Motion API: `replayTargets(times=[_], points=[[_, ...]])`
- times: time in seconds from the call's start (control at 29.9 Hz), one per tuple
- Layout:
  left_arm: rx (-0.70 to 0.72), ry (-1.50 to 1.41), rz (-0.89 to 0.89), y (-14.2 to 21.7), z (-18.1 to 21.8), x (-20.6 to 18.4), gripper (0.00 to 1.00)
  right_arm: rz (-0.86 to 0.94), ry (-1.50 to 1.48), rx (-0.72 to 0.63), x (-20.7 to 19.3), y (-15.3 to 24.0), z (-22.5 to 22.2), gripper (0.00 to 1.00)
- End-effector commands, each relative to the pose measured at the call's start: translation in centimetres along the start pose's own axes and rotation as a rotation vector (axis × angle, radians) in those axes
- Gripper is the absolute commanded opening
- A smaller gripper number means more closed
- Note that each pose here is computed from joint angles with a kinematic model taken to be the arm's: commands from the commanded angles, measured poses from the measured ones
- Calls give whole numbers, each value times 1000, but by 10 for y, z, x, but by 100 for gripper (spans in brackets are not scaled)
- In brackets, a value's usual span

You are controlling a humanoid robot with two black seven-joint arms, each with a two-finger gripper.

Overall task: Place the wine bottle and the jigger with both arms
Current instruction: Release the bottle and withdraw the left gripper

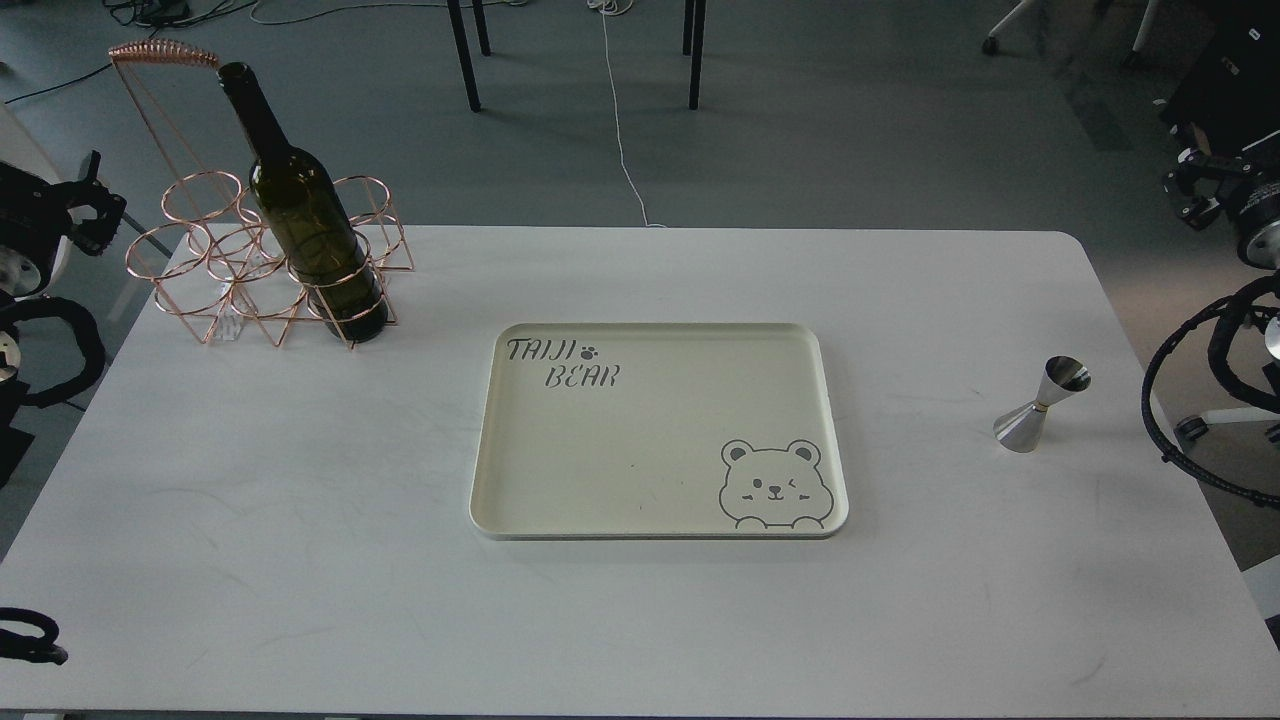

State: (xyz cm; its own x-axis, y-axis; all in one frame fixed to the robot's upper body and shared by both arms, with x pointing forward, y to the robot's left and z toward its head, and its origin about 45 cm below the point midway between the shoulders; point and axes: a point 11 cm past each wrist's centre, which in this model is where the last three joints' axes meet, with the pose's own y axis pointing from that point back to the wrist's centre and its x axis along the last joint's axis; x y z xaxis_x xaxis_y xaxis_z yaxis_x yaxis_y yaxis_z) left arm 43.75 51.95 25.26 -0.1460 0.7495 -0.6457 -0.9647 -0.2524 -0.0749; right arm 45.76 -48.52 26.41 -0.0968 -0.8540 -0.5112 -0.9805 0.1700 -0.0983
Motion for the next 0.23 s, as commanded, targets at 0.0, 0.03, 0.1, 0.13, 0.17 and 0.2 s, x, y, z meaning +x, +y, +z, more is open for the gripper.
replayTargets(times=[0.0,0.03,0.1,0.13,0.17,0.2], points=[[-4,4,-2,0,0,-1,98,-53,-12,-17,-1,5,6,99],[-2,5,-3,0,-1,-1,98,-54,-11,-21,1,6,6,99],[-1,6,-1,1,-3,0,98,-52,-12,-26,2,8,9,99],[1,7,0,1,-4,0,98,-52,-12,-26,2,8,9,99],[5,10,-3,1,-7,-1,98,-52,-11,-24,3,8,8,99],[6,11,-3,1,-8,-1,98,-54,-12,-23,2,7,8,99]])
